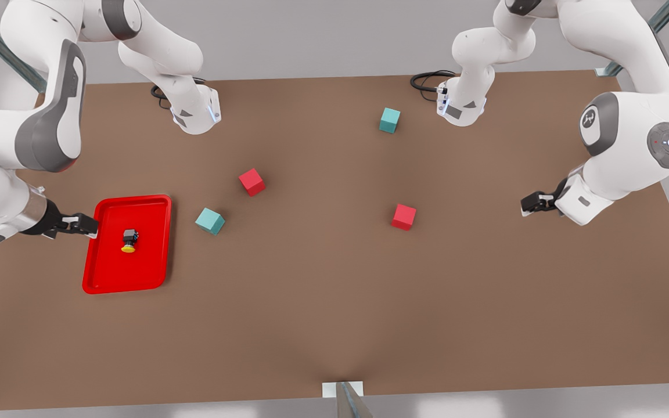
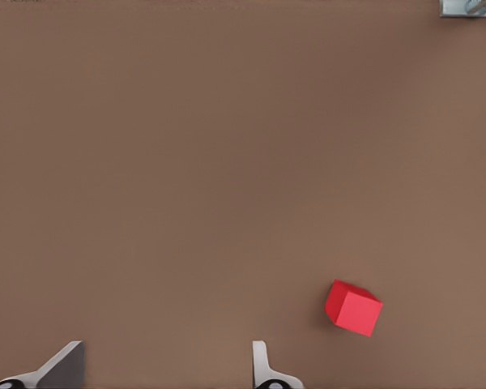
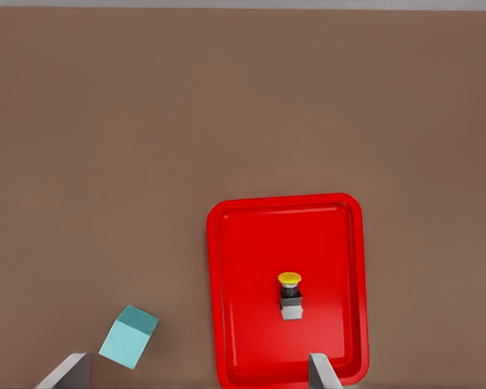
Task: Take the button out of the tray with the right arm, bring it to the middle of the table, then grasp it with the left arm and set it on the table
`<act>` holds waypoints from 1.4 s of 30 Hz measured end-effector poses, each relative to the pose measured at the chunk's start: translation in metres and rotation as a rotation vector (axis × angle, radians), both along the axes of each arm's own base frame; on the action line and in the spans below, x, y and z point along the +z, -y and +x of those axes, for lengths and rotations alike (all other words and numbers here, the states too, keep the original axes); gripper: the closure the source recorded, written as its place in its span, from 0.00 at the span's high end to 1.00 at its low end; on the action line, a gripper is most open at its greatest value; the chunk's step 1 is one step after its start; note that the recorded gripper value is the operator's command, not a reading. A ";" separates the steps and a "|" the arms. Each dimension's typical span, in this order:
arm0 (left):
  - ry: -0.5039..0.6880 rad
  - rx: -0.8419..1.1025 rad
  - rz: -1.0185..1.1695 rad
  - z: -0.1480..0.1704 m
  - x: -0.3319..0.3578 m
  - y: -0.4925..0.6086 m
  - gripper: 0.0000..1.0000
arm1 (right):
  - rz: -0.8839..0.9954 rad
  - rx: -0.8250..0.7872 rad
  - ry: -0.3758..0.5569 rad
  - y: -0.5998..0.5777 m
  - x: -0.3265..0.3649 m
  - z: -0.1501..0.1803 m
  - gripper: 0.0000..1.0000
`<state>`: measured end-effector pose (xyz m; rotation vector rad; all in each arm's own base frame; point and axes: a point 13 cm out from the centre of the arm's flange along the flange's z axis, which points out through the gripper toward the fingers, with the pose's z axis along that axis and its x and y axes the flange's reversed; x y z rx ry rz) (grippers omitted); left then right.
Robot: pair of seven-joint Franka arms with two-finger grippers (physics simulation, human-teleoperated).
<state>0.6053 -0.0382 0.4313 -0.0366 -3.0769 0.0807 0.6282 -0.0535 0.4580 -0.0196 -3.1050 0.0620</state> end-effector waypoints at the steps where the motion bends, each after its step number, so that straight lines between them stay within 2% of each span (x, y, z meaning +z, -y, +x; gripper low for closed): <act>1: 0.002 0.000 0.000 0.000 0.000 0.001 1.00 | 0.000 0.001 -0.001 0.000 0.000 0.000 1.00; 4: 0.005 -0.030 0.007 0.002 -0.001 0.017 1.00 | 0.000 0.006 -0.018 -0.002 -0.011 -0.002 1.00; 6: 0.013 -0.071 0.011 0.022 -0.011 0.041 1.00 | 0.001 0.028 -0.048 -0.018 -0.032 -0.007 1.00; 9: -0.002 -0.087 0.004 0.043 -0.039 0.060 1.00 | 0.002 0.077 -0.097 -0.054 -0.071 -0.035 1.00; 11: -0.013 -0.079 0.002 0.047 -0.054 0.061 1.00 | 0.003 0.073 -0.110 -0.055 -0.097 -0.041 1.00; 17: -0.025 -0.062 0.001 0.054 -0.074 0.063 1.00 | 0.040 -0.037 -0.136 0.023 -0.196 -0.033 1.00; 24: -0.024 -0.051 0.002 0.057 -0.080 0.067 1.00 | 0.082 -0.067 -0.094 0.105 -0.274 -0.019 1.00; 28: -0.017 -0.056 0.002 0.056 -0.077 0.075 1.00 | 0.080 -0.013 -0.058 0.113 -0.284 -0.007 1.00; 31: -0.024 -0.053 0.002 0.056 -0.082 0.076 1.00 | 0.059 0.084 -0.031 0.066 -0.260 0.005 1.00; 33: -0.026 -0.050 0.003 0.057 -0.084 0.076 1.00 | 0.043 0.117 -0.014 0.046 -0.235 -0.007 1.00; 35: -0.027 -0.048 0.003 0.057 -0.085 0.076 1.00 | 0.027 0.138 -0.023 0.035 -0.224 -0.031 1.00; 39: -0.030 -0.044 0.003 0.056 -0.086 0.076 1.00 | 0.020 0.147 -0.081 0.044 -0.238 -0.089 1.00; 42: -0.034 -0.042 0.003 0.055 -0.087 0.075 1.00 | 0.008 0.149 -0.096 0.046 -0.250 -0.104 1.00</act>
